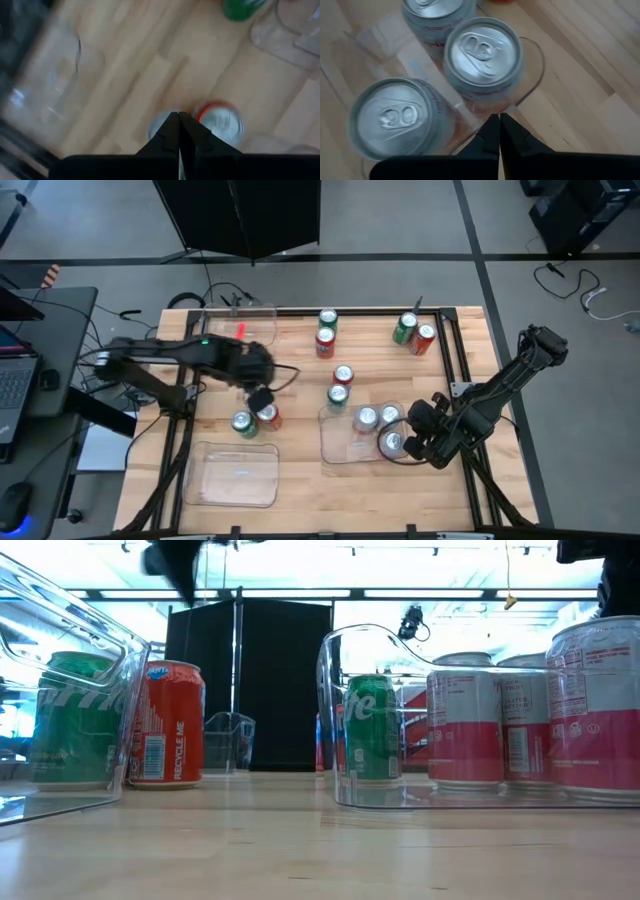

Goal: Sort soda cans
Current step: Put the pink/white soda can into the bottom right transparent bin

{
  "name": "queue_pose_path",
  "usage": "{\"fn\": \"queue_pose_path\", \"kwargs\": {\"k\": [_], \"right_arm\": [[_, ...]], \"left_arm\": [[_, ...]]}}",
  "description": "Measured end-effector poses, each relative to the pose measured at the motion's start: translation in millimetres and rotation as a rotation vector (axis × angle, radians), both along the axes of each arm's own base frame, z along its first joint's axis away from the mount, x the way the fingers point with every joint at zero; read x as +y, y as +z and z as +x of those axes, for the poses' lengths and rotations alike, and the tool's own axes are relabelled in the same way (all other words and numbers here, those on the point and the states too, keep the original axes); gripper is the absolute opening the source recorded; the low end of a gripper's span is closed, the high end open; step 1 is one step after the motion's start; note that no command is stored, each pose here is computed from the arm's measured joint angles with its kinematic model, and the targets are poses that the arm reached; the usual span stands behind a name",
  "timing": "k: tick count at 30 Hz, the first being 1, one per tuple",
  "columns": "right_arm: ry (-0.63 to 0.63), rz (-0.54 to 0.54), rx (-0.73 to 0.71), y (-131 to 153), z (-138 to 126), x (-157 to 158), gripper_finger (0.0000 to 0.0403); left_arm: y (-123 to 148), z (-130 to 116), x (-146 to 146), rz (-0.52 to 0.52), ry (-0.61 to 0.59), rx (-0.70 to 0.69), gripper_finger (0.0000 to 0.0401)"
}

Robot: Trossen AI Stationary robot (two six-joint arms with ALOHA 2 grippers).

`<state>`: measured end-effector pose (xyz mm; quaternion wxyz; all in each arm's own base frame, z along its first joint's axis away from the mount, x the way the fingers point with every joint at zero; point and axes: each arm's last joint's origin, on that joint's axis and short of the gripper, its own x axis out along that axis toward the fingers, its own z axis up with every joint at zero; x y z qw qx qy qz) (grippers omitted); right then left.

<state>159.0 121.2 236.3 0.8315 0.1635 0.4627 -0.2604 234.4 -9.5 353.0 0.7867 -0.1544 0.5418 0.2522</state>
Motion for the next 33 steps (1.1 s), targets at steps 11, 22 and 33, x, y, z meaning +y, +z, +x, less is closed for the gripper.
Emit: {"fn": "queue_pose_path", "kwargs": {"k": [11,22,33], "right_arm": [[0.017,0.007,-0.024,0.9,7.6,-2.3,0.0001],[0.033,0.028,-0.015,0.9,10.2,-2.8,0.0002],[0.074,0.039,-0.026,1.6,12.6,-0.5,0.0005]], "left_arm": [[-30.4,-33.1,-3.3,-0.166,-0.035,0.089,0.0045],[-50.4,-12.2,-5.5,-0.160,-0.147,0.192,0.0213],[-53.8,-10.3,3.0,-0.112,-0.154,0.199,0.0324]]}}
